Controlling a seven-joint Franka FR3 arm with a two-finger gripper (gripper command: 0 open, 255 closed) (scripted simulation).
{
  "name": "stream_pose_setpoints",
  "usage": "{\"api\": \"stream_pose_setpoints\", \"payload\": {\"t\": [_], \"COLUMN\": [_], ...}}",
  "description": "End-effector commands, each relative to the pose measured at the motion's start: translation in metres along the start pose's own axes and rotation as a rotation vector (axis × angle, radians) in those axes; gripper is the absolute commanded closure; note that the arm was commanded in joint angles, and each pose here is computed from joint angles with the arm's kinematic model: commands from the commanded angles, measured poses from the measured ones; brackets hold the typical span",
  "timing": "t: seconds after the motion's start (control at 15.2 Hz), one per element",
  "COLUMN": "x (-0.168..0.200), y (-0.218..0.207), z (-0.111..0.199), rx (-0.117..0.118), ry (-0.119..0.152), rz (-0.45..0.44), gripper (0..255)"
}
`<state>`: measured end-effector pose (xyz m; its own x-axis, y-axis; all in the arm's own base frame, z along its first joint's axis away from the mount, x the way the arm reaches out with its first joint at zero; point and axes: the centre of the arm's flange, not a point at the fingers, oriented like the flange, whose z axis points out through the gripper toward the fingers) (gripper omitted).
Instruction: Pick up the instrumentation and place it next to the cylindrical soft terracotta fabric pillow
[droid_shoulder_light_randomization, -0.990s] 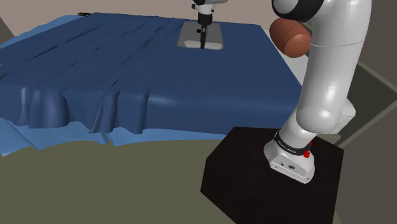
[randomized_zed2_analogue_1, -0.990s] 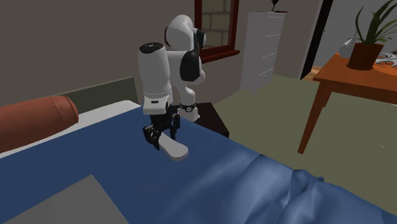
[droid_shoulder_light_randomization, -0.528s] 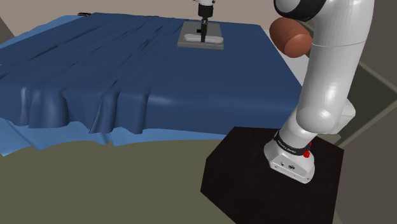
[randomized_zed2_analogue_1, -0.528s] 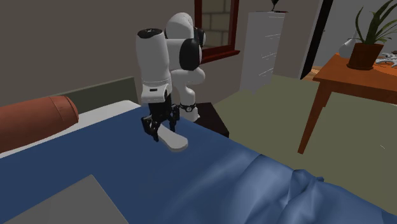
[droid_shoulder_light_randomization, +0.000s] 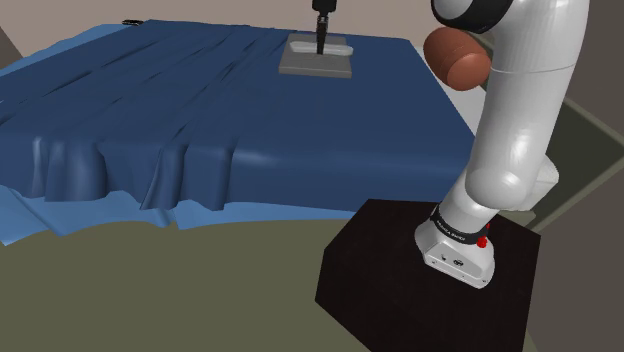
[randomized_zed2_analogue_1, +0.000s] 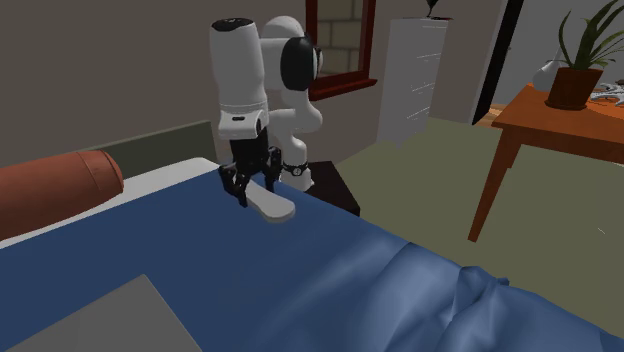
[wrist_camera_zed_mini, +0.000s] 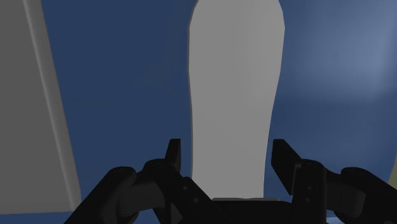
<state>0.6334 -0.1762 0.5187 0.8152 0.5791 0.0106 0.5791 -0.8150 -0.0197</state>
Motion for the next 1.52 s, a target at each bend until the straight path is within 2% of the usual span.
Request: {"api": "stream_pose_setpoints", "payload": {"t": [0.0, 0.86, 1.45], "x": [-0.001, 0.000, -0.114], "y": [0.001, -0.001, 0.033], "z": [-0.012, -0.077, -0.080], "rx": [0.000, 0.000, 0.000], "ry": [0.000, 0.000, 0.000], "rz": [0.000, 0.000, 0.000], "gripper": [255, 255, 255]}}
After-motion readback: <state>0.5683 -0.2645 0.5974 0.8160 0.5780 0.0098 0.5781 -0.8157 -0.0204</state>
